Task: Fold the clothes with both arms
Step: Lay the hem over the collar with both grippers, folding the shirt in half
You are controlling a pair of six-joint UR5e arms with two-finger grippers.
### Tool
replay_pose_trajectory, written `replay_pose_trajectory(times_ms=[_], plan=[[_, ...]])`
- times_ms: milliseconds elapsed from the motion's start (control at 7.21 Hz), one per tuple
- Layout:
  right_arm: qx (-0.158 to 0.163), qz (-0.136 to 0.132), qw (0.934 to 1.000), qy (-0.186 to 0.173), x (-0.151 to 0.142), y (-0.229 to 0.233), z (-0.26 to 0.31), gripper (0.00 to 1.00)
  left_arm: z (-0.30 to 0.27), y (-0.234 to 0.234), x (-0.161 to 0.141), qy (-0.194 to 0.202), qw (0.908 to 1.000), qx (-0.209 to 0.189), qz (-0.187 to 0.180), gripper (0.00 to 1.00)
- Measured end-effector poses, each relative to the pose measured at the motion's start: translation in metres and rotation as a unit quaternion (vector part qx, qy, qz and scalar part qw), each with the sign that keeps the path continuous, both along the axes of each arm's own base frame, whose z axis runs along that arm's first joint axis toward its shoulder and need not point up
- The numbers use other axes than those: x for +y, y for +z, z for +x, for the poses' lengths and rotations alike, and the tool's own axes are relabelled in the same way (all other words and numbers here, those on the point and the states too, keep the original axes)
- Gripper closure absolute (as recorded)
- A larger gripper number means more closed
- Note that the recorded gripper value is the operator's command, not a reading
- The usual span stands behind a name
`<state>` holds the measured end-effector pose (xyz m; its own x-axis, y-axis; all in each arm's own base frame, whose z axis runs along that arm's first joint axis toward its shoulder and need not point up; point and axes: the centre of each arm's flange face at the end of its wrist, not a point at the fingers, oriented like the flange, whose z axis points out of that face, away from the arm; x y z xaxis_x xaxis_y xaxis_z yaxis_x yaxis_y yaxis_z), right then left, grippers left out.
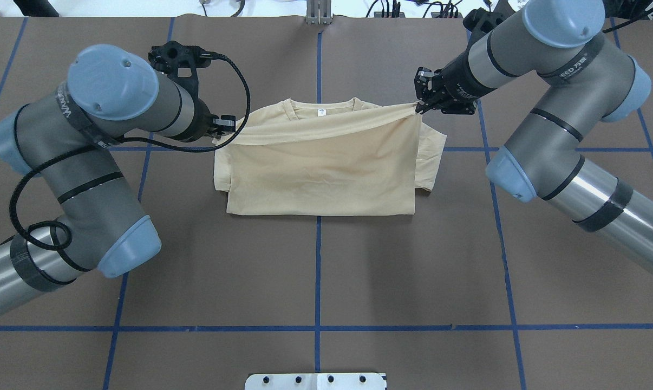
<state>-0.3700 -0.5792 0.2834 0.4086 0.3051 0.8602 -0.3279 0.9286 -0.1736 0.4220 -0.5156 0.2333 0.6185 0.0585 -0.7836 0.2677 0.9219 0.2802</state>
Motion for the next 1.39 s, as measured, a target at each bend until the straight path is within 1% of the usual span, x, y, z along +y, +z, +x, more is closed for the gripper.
replay_pose_trajectory(times_ms=[278,555,694,1110,1388], plan=[[0.017,0.003,0.9998,-0.01,-0.015,0.014,-0.011,1.0,0.006,0.012,-0.034,-0.016,0.9998,0.007,0.006,1.0],[0.029,-0.002,0.9995,-0.01,-0.033,0.017,-0.025,1.0,0.011,0.024,-0.068,-0.029,0.9995,0.006,0.009,1.0],[0.034,-0.005,0.9994,-0.01,-0.039,0.02,-0.03,1.0,0.016,0.034,-0.079,-0.032,0.9994,0.004,0.007,1.0],[0.044,-0.011,0.9989,-0.01,-0.046,0.029,-0.037,1.0,0.029,0.058,-0.093,-0.033,0.9994,0.001,0.003,1.0],[0.048,-0.01,0.9988,-0.01,-0.047,0.037,-0.044,1.0,0.037,0.061,-0.089,-0.029,0.9996,0.003,0.002,1.0]])
